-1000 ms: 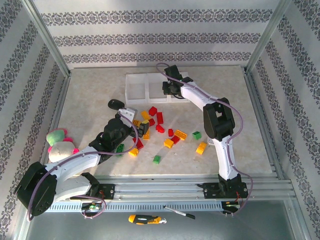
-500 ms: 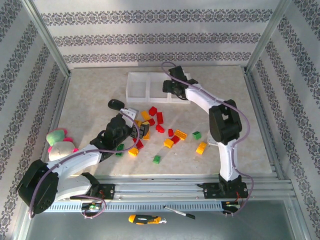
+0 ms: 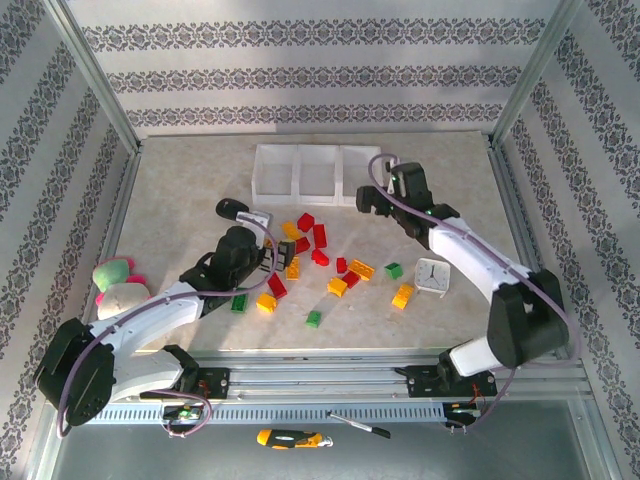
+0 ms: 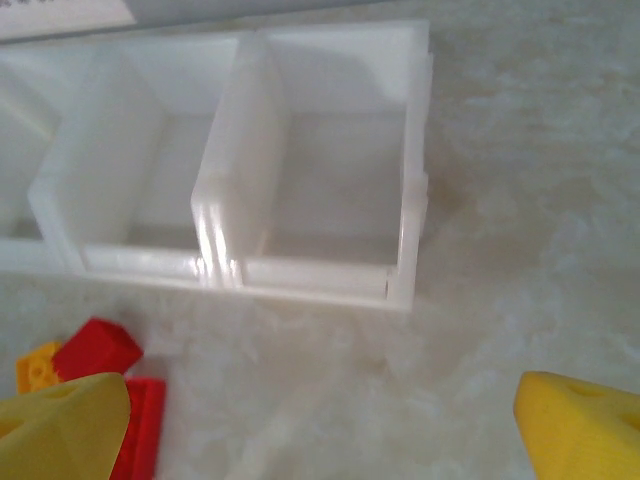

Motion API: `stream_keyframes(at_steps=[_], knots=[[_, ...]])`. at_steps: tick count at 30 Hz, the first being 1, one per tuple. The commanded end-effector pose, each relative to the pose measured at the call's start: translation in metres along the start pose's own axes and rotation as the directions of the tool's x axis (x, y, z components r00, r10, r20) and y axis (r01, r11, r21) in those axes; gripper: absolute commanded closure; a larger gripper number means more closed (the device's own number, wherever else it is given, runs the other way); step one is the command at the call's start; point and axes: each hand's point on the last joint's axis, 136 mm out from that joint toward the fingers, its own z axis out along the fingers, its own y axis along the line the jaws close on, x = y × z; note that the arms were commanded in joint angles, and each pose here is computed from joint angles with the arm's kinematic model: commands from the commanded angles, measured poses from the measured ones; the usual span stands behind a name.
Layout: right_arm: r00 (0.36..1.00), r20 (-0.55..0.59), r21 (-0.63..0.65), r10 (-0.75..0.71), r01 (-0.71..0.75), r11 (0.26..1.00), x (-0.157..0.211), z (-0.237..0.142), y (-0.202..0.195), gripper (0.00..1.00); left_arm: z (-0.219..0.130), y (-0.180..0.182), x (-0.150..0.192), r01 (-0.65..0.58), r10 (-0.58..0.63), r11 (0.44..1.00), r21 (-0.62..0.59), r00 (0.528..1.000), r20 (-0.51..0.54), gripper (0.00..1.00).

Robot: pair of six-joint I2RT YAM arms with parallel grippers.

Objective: Sort the legos into containers by color
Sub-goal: Pick up the lego from the bottom-left of the table.

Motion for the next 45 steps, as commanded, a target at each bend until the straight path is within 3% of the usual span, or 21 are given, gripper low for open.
stream_keyframes(at_steps=[1,5,8,13,18,21,26,29,36,41,45], knots=[[0.998,0.019,-0.115,-0.066,0.068,0.991,0.011,-0.022,0.023,0.02,-0.016,0.046,0.016,0.153,-0.175,0.959,-0.237,0.982,-0.071,0.01],[0.994,0.014,-0.249,-0.111,0.111,0.962,0.024,-0.036,0.055,0.02,-0.035,0.078,0.034,0.215,-0.270,0.895,-0.390,0.958,-0.092,0.01],[0.967,0.074,-0.356,-0.243,0.253,0.899,0.033,-0.046,0.097,0.02,-0.047,0.106,0.051,0.269,-0.364,0.823,-0.501,0.926,-0.100,0.01],[0.927,0.107,-0.391,-0.360,0.372,0.842,0.044,-0.049,0.146,0.02,-0.058,0.150,0.086,0.371,-0.546,0.676,-0.637,0.833,-0.094,0.01],[0.901,0.117,-0.459,-0.417,0.421,0.782,0.051,-0.050,0.189,0.02,-0.049,0.158,0.116,0.428,-0.680,0.592,-0.683,0.720,-0.138,0.01],[0.897,0.118,-0.468,-0.427,0.429,0.773,0.051,-0.046,0.200,0.02,-0.050,0.161,0.134,0.425,-0.761,0.480,-0.767,0.637,-0.123,0.05],[0.899,0.111,-0.464,-0.423,0.424,0.778,0.052,-0.040,0.205,0.02,-0.041,0.152,0.153,0.418,-0.815,0.446,-0.791,0.555,-0.166,0.08],[0.898,0.107,-0.453,-0.426,0.426,0.783,0.053,-0.039,0.202,0.02,-0.039,0.151,0.160,0.430,-0.824,0.437,-0.790,0.542,-0.161,0.22],[0.903,0.108,-0.443,-0.416,0.419,0.793,0.052,-0.040,0.198,0.02,-0.037,0.148,0.162,0.438,-0.828,0.446,-0.780,0.534,-0.174,0.55],[0.911,0.116,-0.429,-0.396,0.405,0.807,0.047,-0.042,0.194,0.02,-0.037,0.145,0.150,0.458,-0.819,0.467,-0.756,0.547,-0.174,0.65],[0.917,0.140,-0.439,-0.374,0.396,0.807,0.041,-0.049,0.195,0.02,-0.027,0.144,0.117,0.487,-0.782,0.523,-0.699,0.600,-0.167,0.69]])
